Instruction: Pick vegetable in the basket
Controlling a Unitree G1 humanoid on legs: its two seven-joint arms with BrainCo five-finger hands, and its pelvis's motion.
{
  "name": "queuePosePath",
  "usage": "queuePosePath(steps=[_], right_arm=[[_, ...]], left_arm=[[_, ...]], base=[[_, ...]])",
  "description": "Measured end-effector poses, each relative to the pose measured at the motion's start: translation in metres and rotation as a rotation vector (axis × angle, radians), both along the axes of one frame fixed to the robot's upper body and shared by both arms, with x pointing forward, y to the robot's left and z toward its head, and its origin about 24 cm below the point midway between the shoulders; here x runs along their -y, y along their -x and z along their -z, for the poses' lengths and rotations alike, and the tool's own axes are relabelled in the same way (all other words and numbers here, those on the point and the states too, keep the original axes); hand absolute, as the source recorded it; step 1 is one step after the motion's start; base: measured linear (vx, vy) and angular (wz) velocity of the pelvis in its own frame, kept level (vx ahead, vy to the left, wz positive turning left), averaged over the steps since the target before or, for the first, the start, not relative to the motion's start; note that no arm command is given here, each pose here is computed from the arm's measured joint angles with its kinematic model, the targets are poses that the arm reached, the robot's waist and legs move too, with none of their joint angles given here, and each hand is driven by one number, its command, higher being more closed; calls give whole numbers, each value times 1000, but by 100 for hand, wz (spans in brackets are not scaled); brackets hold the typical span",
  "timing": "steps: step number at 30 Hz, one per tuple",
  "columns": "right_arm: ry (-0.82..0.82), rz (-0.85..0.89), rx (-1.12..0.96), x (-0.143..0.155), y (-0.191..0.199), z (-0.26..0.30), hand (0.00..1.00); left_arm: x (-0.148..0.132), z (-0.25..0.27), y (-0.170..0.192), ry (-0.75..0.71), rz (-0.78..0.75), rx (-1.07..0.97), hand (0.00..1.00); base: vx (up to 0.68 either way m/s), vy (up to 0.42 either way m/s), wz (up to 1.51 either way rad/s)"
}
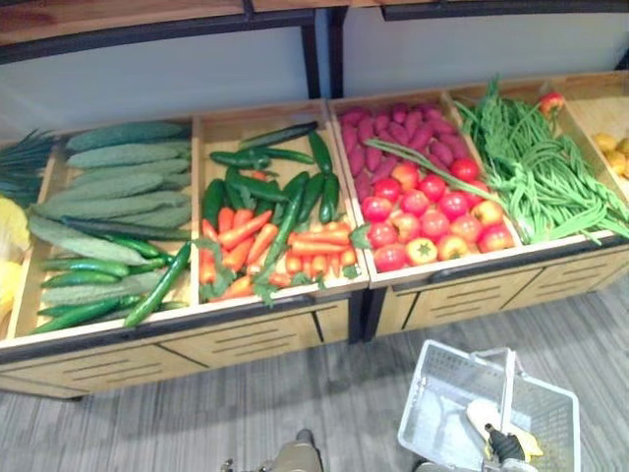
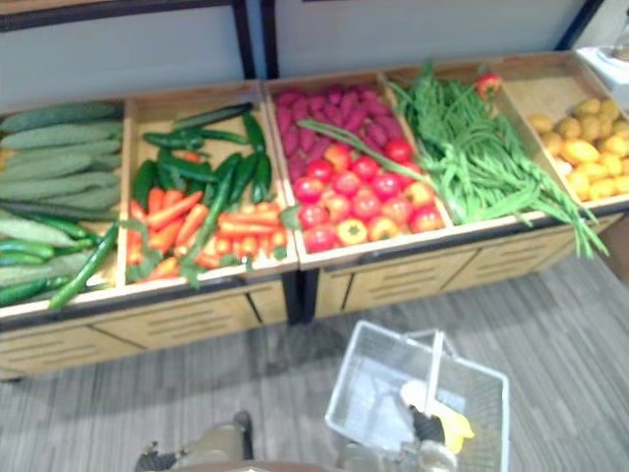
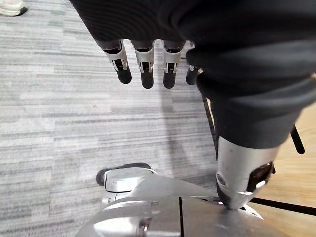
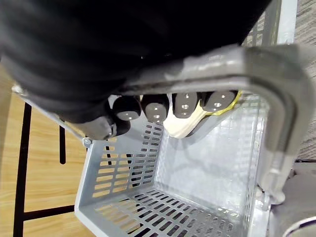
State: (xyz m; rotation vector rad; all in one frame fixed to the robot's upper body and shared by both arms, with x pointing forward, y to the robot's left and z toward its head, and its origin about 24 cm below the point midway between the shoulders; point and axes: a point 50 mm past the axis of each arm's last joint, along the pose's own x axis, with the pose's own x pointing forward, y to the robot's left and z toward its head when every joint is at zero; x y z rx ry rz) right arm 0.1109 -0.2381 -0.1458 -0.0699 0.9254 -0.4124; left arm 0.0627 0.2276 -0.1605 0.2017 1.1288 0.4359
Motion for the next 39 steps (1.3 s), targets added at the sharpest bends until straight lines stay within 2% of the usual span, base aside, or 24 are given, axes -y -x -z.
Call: queuePosePath(steps=[9,15,17,19,20,21,24,32,35,39], right_arm=[[19,13,25,9,-9,-5,100],[17,-41,36,1,-17,-6,100],[33,-25,32,8,-16,-7,100],[63,-24,28,18,-17,-10,100],[68,-24,26,20,-17,-11,100],[67,-21,8,21,-13,-9,100],[65,-15,-7,21,-7,-7,100],[68,5,-25,16,0,-3,100],[68,8,-19,11,0,-2,100],[66,-11,-11,8,-3,-2,100]], left_arm=[[-4,-1,-2,-22,72,-13,0],[-17,-10,-21,-68,104,50,0],[-7,-13,-36,-55,127,105,0],[9,-20,-53,-50,173,190,0],[11,-23,-58,-54,185,219,0],[15,-38,-78,-83,198,340,0],[18,-61,-94,-118,207,495,0],[21,-112,-86,-252,71,770,0],[15,-157,-97,-390,13,1004,0],[13,-192,-109,-463,-34,1189,0]], base=[[150,172,-39],[159,-117,-19],[125,-128,-2],[158,-154,-2],[113,-140,20],[82,-111,24],[48,-65,19],[3,27,11],[-63,44,12],[-87,20,1]])
